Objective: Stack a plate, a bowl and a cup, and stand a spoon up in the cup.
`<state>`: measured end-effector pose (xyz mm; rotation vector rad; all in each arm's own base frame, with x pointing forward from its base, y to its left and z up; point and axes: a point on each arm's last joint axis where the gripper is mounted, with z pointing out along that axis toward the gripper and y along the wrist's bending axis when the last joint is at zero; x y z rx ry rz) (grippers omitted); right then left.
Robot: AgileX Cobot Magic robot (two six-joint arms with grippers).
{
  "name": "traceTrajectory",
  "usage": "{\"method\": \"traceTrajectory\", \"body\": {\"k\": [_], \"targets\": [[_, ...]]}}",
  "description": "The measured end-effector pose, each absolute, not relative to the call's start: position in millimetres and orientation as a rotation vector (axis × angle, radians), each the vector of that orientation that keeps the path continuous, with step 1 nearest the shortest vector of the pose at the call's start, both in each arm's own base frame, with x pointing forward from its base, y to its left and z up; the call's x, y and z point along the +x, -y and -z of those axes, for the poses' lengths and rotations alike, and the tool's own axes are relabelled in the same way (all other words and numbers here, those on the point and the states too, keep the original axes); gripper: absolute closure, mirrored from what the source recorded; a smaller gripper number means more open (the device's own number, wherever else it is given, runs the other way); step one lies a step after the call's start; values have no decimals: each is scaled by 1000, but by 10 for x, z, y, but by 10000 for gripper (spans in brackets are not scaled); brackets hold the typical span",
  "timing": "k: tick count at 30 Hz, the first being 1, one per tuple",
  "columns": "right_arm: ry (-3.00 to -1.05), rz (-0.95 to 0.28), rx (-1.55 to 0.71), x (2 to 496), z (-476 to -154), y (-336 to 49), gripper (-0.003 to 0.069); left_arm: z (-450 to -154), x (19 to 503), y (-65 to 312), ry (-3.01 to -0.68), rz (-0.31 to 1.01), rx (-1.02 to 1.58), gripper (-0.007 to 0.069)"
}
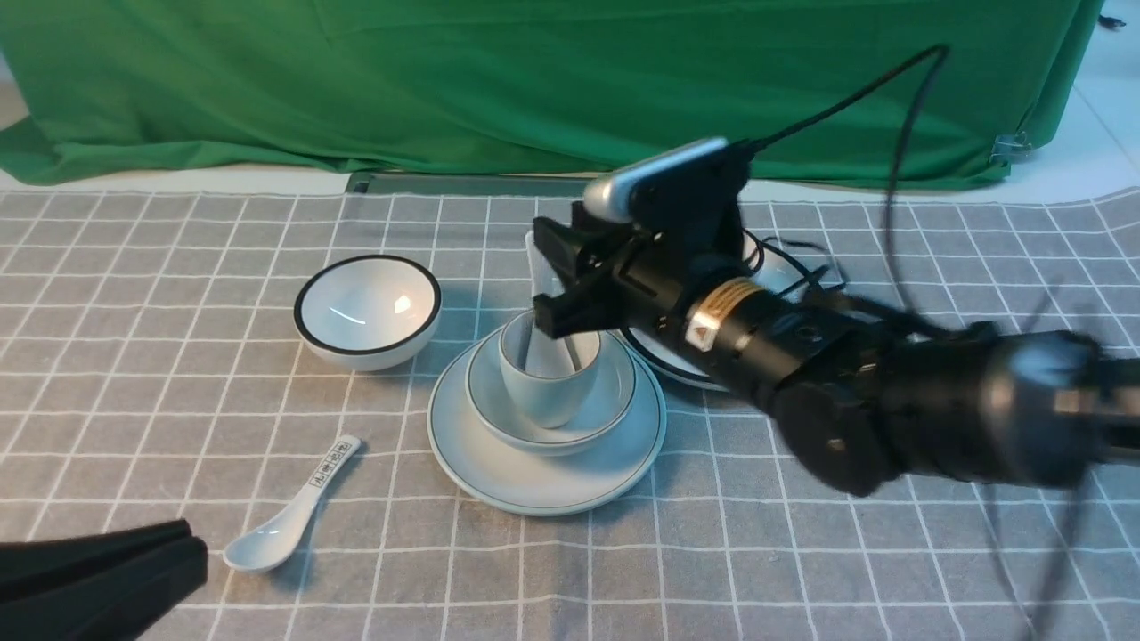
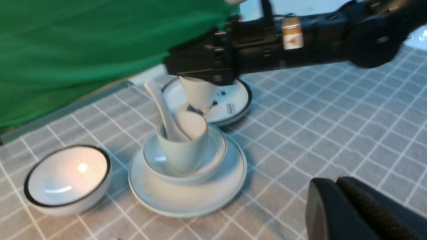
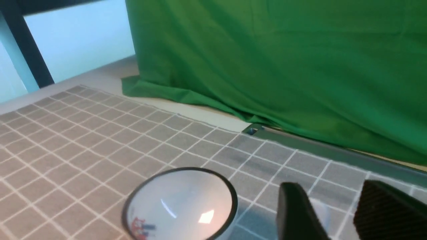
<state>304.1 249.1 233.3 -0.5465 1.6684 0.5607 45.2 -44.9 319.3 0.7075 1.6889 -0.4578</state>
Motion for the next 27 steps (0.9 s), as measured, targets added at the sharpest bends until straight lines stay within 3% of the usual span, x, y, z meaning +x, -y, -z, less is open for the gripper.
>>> {"method": "traceTrajectory", "body": {"k": [5,8,12,17,27], "targets": [[-1885,-475,-631,2623,-2755,-2137,448,-3228,478,431,-1647,414,693,613],[-2109,-371,-733,2160,-3017,-1745,499,-3235,480,424,-1642,412,682,613],[-2246,-323,-764,1796,-3101,-1441,553,-3255,419,385,-1607,416,668,613],[-2286,-341,-708,1428,-3028,-1140,637,-3101,300,313,-1543,441,629,613],[-2234,-381,-656,1150,-3027,-914,631,-2672,347,340,-1587,472,601,613]]}}
